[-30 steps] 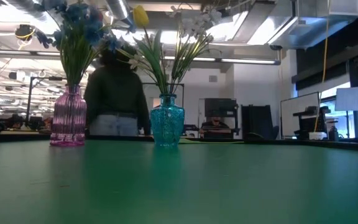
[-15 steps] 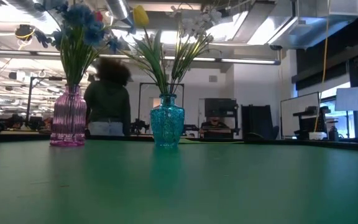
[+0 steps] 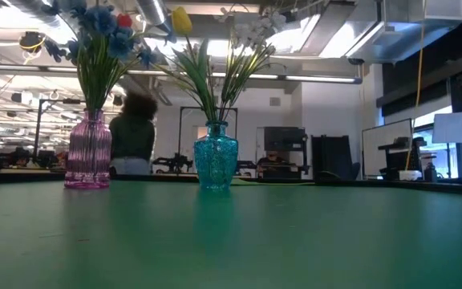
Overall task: Sort flowers into vase by color
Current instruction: Put the red flowers into the violet vase
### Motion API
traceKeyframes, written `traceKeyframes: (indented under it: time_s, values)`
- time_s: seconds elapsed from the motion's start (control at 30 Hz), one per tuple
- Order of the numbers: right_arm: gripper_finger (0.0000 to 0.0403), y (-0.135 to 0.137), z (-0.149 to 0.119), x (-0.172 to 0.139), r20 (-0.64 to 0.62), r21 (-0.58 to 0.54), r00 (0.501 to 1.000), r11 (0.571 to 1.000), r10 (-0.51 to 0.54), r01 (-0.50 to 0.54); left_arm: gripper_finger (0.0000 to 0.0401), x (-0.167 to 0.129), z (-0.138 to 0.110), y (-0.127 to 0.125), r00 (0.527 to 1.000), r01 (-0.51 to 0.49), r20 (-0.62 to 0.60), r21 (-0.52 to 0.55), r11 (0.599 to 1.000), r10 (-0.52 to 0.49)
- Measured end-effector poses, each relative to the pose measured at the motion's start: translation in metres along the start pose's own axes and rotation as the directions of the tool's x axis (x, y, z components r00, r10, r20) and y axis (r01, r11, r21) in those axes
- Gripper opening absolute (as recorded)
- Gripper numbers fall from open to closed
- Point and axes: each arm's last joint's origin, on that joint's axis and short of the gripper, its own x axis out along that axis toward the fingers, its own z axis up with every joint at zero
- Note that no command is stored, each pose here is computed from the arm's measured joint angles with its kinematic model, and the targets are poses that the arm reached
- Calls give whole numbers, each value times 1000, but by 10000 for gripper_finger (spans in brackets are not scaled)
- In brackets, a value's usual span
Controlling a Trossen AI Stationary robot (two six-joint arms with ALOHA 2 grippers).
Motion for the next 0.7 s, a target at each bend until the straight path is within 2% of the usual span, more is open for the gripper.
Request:
traceKeyframes:
  time_s: [0.1,0.3,0.43,0.7]
  values:
    - [287,0,0,0,-8,-19,1000,1000,7,-7,4,8,-10,2,997,-76,-30,-54,996,75]
    - [287,0,0,0,1,-81,1000,997,-1,1,4,29,-39,-1,968,-233,-115,-75,970,223]
    - [287,0,0,1,2,-124,1000,992,-5,5,4,38,-55,-3,961,-245,-157,-113,963,226]
    - [287,-2,1,5,-15,-156,1000,988,2,-4,4,44,-69,-6,954,-262,-192,-161,952,230]
